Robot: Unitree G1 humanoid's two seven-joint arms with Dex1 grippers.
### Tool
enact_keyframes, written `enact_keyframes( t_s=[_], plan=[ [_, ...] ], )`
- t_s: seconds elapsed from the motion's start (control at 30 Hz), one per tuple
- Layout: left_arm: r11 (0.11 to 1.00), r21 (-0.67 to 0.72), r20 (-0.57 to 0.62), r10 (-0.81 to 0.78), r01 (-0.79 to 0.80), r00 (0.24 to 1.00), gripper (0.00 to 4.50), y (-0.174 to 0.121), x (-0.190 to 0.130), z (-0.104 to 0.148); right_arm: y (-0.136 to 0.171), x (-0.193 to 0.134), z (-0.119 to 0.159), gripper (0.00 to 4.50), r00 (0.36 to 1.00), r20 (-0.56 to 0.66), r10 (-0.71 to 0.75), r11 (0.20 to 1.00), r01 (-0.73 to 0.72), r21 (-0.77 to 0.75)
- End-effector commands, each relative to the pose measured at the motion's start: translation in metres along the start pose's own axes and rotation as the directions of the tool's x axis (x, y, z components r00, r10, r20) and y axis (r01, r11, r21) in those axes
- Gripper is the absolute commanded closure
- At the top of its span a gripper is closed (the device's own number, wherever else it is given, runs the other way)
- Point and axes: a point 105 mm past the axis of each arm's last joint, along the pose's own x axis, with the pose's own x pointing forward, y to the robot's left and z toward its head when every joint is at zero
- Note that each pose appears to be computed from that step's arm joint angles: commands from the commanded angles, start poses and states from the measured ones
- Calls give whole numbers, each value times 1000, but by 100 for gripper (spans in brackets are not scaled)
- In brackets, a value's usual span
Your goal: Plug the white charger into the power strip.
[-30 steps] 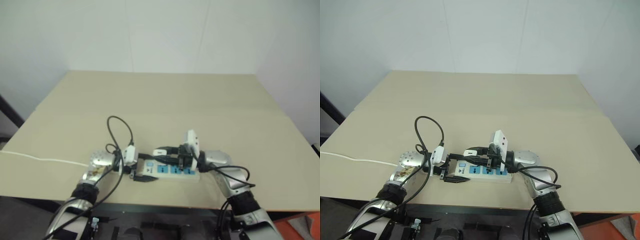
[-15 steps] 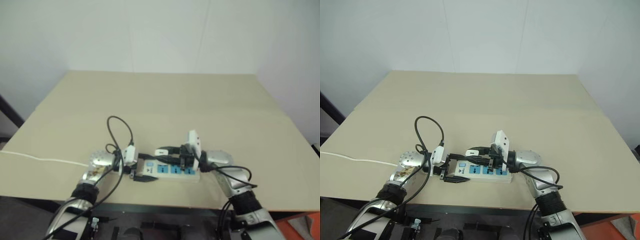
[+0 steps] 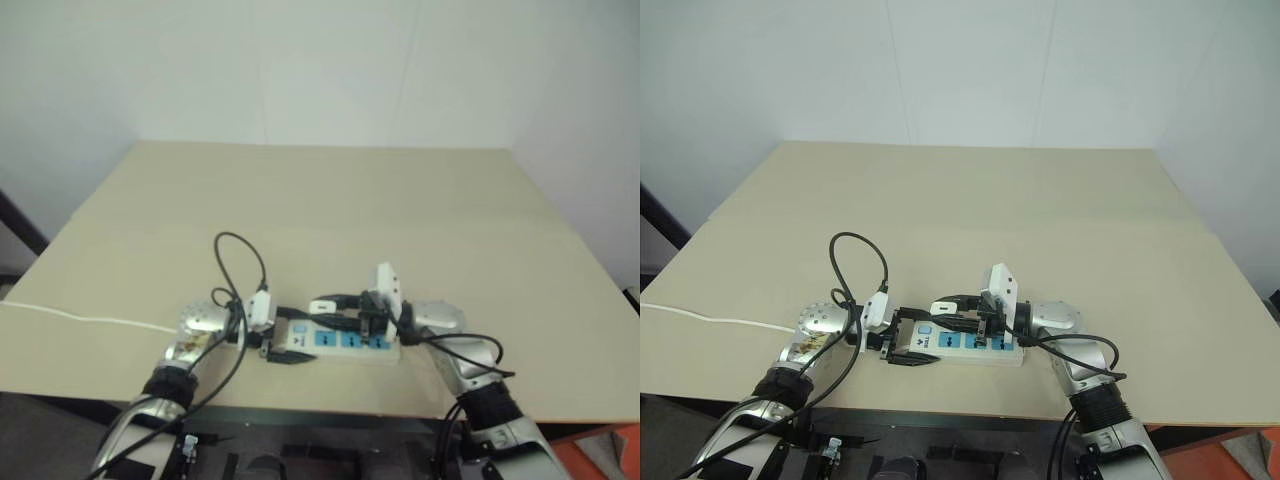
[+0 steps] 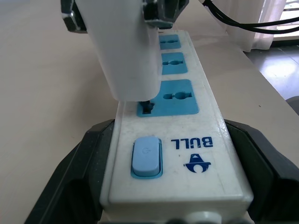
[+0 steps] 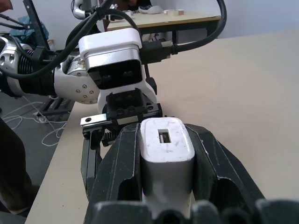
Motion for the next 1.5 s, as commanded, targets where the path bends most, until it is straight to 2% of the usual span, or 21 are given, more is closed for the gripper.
enact_keyframes(
  t_s=[0.03, 0.3, 0.7, 1.5],
  plan=[
    [999, -10, -32, -42, 41, 999, 120, -7, 2, -5, 2, 1, -1, 339, 1000, -8, 14, 1000, -14, -16],
    [999, -11, -32, -39, 39, 999, 120, -8, 2, -5, 2, -2, -12, 339, 999, -39, 12, 1000, -13, -7],
    [1000, -11, -40, -27, 27, 999, 120, -6, 0, -6, 5, -32, -45, 339, 988, -156, -22, 998, 30, 53],
    [1000, -15, -49, 5, -6, 999, 120, -3, -5, -7, 9, -43, -70, 339, 966, -258, 7, 996, 16, 85]
  ],
)
